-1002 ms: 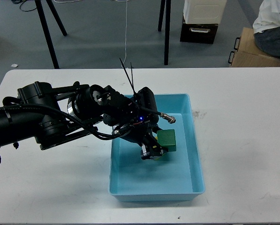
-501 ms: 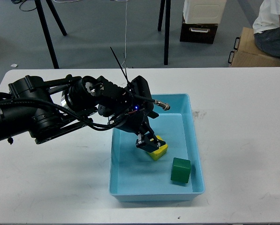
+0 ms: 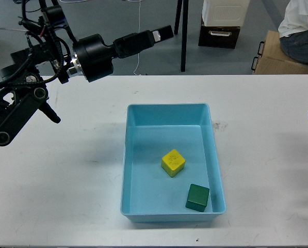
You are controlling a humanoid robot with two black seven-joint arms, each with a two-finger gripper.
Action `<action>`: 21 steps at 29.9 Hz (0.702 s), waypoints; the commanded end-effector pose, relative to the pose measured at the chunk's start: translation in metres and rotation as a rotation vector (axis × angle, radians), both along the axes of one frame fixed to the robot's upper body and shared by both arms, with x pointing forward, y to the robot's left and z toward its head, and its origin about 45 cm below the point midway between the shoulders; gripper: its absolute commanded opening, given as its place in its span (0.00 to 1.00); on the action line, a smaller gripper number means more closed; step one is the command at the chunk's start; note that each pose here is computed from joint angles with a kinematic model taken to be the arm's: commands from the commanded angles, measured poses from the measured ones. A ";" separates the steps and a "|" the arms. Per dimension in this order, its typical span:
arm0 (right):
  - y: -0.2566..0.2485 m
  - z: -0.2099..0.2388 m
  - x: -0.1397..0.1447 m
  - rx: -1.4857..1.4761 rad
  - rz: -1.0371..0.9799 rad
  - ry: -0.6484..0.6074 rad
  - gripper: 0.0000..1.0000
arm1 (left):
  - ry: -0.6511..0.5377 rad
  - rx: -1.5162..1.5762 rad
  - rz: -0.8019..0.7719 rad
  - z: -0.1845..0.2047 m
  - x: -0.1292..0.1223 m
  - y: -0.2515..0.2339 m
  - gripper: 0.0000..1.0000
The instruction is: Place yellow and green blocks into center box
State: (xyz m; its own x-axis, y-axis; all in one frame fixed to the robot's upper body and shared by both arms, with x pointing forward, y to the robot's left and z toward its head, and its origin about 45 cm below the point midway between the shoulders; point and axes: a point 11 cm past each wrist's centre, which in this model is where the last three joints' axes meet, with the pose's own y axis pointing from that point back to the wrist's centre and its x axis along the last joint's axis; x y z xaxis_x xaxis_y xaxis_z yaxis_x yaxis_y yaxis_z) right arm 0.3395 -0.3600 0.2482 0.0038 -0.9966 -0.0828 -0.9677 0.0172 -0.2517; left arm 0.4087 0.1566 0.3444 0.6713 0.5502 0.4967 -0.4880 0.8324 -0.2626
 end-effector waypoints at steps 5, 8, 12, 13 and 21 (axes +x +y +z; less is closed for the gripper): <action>0.059 0.020 0.032 0.287 0.149 -0.032 0.99 | 0.545 -0.322 0.334 -0.049 -0.007 0.032 0.99; 0.058 0.016 0.035 0.490 0.170 0.032 0.99 | 0.708 -0.481 0.394 -0.070 -0.022 0.040 1.00; 0.056 0.018 0.034 0.711 0.202 0.061 0.99 | 0.813 -0.663 0.435 -0.095 -0.043 0.053 1.00; 0.055 0.019 0.032 0.745 0.211 0.060 0.99 | 0.845 -0.712 0.450 -0.106 -0.049 0.054 1.00; 0.070 -0.026 0.006 1.061 0.293 0.198 0.99 | 0.990 -1.048 0.477 -0.138 -0.072 0.063 1.00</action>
State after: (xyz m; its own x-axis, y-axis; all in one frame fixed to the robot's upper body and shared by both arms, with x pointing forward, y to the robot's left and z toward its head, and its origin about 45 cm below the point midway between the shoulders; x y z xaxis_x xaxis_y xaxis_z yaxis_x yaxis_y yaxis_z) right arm 0.3568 -0.2969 0.2384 0.1298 -0.4967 -0.8582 -0.9915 -0.0692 -0.1100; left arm 0.3457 0.2075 0.2190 0.2220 0.6920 -0.6870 -0.9656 0.2541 -0.0560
